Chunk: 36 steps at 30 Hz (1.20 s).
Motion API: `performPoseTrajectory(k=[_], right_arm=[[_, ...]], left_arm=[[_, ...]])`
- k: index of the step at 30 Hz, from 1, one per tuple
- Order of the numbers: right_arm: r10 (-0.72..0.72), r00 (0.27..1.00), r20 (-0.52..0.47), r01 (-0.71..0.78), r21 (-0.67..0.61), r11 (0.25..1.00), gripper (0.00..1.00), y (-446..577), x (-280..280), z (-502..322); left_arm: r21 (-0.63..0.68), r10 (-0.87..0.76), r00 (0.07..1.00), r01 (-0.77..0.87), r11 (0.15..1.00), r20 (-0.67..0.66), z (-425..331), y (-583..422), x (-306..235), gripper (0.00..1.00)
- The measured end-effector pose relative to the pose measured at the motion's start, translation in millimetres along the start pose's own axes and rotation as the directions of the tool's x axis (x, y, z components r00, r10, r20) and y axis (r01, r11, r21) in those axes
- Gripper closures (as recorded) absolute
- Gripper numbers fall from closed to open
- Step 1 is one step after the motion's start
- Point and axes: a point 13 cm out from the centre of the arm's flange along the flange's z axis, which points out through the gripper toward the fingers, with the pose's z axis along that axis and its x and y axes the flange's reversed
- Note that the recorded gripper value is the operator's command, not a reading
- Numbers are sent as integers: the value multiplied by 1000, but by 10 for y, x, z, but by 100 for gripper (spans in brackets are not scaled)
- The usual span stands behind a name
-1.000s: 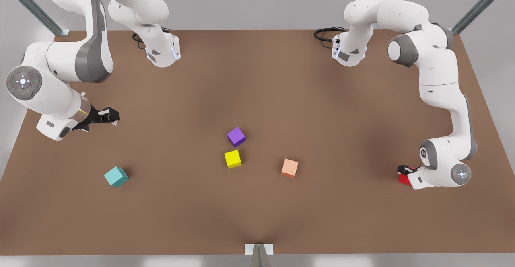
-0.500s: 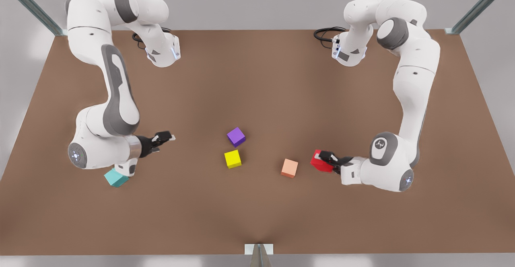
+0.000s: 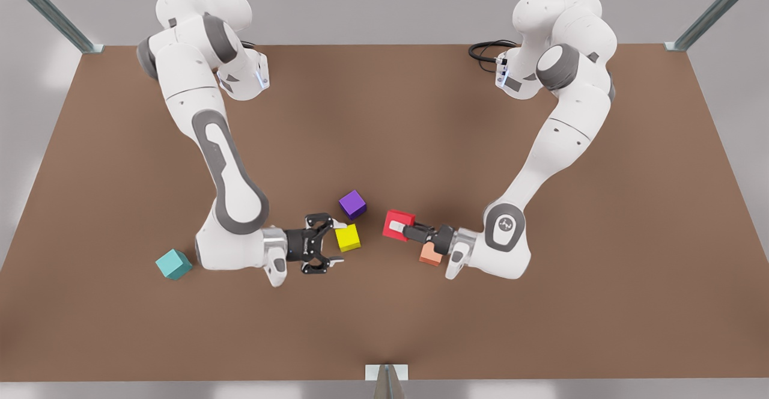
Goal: Pick up red wooden cube and pass to hand red wooden cube and place in blue wooden cube
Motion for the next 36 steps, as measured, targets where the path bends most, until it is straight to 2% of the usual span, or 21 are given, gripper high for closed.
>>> performPoseTrajectory(k=[6,13,22,36], right_arm=[[-152,983,106,151,25,988,1,115,120,263],[-322,930,178,309,98,946,0,196,48,609],[-472,858,201,440,184,879,0,208,-51,802],[-565,801,201,530,204,823,0,312,126,999]], left_arm=[[52,-28,999,26,998,22,4,-24,-67,41],[50,-23,997,20,999,69,117,-21,-165,41],[36,15,995,-18,999,95,100,8,-221,42],[26,47,993,-50,998,106,122,35,-233,42]])
